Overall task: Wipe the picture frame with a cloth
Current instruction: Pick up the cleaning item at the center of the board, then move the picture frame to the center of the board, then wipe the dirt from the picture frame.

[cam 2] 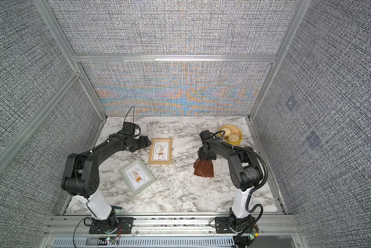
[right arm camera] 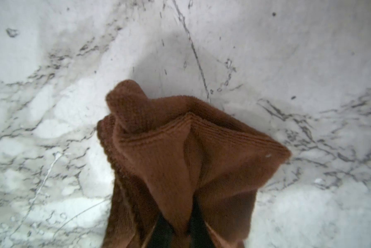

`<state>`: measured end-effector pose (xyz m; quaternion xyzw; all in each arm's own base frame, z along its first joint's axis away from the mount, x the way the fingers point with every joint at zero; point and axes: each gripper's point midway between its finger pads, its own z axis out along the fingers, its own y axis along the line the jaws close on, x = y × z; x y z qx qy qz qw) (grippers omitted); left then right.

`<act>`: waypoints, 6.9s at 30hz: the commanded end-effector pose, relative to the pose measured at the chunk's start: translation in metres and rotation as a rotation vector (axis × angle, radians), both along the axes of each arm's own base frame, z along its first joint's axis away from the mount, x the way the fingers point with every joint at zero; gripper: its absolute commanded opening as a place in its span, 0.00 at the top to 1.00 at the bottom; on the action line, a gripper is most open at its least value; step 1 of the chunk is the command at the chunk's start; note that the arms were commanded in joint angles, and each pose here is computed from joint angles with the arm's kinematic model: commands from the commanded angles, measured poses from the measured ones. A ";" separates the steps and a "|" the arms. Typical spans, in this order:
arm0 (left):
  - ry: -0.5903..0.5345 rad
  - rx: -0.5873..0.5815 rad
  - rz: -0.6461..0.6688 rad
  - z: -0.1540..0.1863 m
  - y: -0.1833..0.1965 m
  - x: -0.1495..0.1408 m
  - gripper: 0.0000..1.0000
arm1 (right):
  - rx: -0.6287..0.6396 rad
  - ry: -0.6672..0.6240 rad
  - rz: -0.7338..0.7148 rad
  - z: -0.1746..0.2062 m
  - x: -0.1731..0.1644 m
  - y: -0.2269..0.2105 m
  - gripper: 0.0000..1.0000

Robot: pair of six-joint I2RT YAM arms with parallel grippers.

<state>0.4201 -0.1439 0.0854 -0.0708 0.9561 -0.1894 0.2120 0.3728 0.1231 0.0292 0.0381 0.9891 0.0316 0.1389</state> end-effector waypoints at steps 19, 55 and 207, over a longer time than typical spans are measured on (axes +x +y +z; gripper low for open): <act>0.135 0.042 -0.070 -0.058 -0.024 0.030 0.66 | 0.225 -0.249 0.060 0.073 0.013 0.030 1.00; 0.236 0.027 -0.104 -0.076 -0.099 -0.074 0.75 | 0.466 -0.196 0.368 0.066 -0.004 0.123 1.00; 0.376 0.165 -0.020 -0.122 -0.069 -0.102 0.93 | 0.448 -0.282 0.392 0.081 -0.043 0.092 1.00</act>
